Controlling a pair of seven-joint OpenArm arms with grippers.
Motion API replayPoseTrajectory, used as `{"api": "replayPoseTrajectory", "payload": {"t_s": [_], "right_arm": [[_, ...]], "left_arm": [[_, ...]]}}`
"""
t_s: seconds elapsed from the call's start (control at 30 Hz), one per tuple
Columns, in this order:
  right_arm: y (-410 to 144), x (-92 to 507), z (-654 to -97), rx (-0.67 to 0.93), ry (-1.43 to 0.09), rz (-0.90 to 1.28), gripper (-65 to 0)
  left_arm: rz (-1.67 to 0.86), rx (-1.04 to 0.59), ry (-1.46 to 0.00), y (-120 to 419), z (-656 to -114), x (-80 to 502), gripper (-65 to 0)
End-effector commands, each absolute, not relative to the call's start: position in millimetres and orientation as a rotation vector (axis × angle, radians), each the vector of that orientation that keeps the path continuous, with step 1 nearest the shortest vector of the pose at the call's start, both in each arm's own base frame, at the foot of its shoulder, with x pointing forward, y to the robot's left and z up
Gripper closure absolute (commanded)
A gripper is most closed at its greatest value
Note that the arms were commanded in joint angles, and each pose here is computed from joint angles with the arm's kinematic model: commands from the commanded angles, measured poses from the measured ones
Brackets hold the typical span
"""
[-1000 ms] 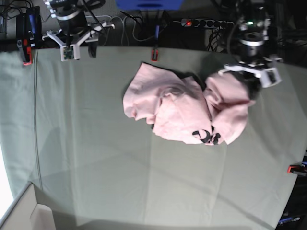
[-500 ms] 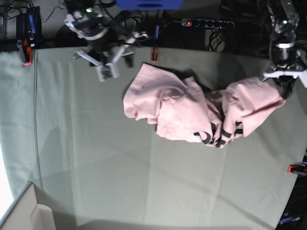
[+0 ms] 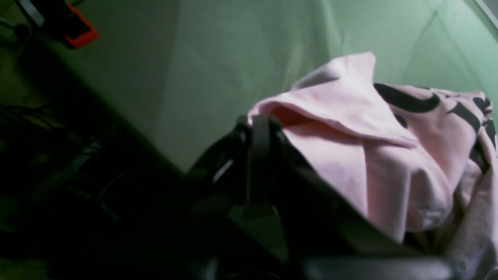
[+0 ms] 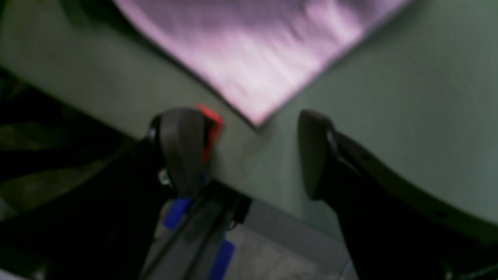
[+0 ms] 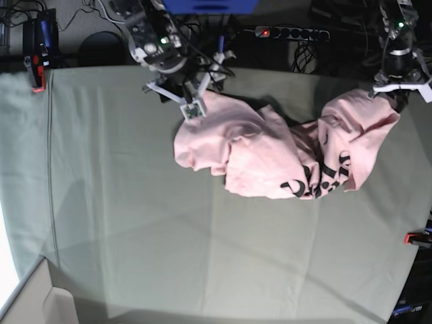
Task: Layout the t-shirt on the table in an organized manner, then fold the t-shirt properly
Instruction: 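Reach the right gripper to the shirt's other end and grasp it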
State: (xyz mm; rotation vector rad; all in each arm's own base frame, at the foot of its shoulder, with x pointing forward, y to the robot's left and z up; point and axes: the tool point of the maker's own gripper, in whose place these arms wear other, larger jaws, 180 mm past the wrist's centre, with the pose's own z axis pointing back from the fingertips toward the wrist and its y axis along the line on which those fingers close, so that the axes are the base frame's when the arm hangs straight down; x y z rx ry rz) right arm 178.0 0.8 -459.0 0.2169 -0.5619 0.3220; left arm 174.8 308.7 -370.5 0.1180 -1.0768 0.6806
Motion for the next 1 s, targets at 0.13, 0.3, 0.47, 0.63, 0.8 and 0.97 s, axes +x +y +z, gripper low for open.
{"api": "replayPoseTrajectory", "payload": {"t_s": [0.13,0.3,0.47,0.63,0.8,0.97], "right_arm": [[3,195,-450,0.221,-0.612,0.325,-38.7],[7,196,-465,0.217,-0.574,0.323,-38.7],[13,189,-487,0.217,-0.51,0.326,-36.3],[17,184,-494,0.225,-0.49,0.322,-1.0],[10,201,-452,0.232,-0.619,0.314,0.0],[-6,240,-362,0.229,-0.882,0.314,0.0]], "left_arm": [[0.645,0.147,-1.13,320,-355,181,-0.2],[0.644,0.146,-1.135,320,-354,183,-0.1],[0.644,0.146,-1.135,320,-354,183,-0.1],[0.642,0.148,-1.146,321,-351,184,-0.1],[0.636,0.146,-1.171,320,-342,188,-0.1],[0.619,0.171,-1.315,330,-293,209,-0.1]]}}
